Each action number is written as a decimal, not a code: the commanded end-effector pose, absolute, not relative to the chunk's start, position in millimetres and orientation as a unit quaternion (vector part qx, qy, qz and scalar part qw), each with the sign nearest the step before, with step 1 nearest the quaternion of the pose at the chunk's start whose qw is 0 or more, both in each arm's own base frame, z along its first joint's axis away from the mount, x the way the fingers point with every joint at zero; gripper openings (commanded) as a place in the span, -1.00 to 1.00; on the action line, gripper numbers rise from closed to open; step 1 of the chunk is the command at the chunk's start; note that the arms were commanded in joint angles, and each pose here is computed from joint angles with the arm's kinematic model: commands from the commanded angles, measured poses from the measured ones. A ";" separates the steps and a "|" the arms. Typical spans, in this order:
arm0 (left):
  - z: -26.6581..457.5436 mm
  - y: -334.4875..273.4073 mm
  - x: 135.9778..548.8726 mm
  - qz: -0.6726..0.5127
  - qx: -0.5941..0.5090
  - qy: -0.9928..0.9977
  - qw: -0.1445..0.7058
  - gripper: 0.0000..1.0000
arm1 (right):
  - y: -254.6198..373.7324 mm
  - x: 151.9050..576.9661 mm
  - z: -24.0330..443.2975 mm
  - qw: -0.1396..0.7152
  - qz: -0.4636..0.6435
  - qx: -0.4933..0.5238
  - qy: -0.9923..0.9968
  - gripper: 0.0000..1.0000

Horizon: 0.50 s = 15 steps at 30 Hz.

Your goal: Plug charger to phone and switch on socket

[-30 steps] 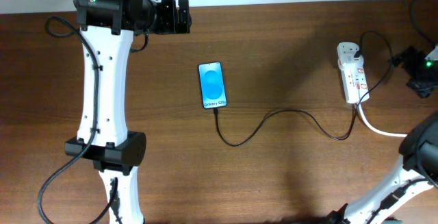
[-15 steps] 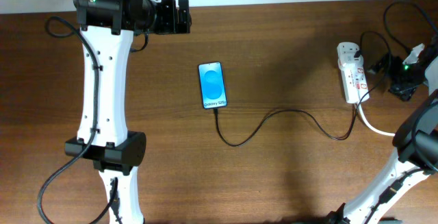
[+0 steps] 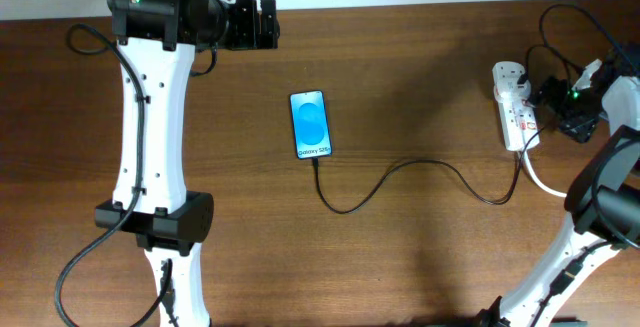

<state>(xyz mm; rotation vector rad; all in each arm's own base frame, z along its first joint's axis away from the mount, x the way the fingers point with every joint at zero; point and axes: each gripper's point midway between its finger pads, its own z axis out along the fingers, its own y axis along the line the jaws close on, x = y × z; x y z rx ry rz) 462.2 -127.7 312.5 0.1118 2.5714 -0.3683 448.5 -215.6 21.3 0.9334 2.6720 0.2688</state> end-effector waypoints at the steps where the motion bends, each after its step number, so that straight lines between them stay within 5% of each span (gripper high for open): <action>1: 305.8 -126.8 465.4 -0.131 0.044 0.955 0.262 0.99 | -211.0 447.4 8.6 0.137 0.082 0.315 0.936 0.97; 15: 305.8 -126.8 465.4 -0.131 0.044 0.955 0.262 0.99 | -218.2 449.3 8.5 0.143 0.061 0.317 0.936 0.97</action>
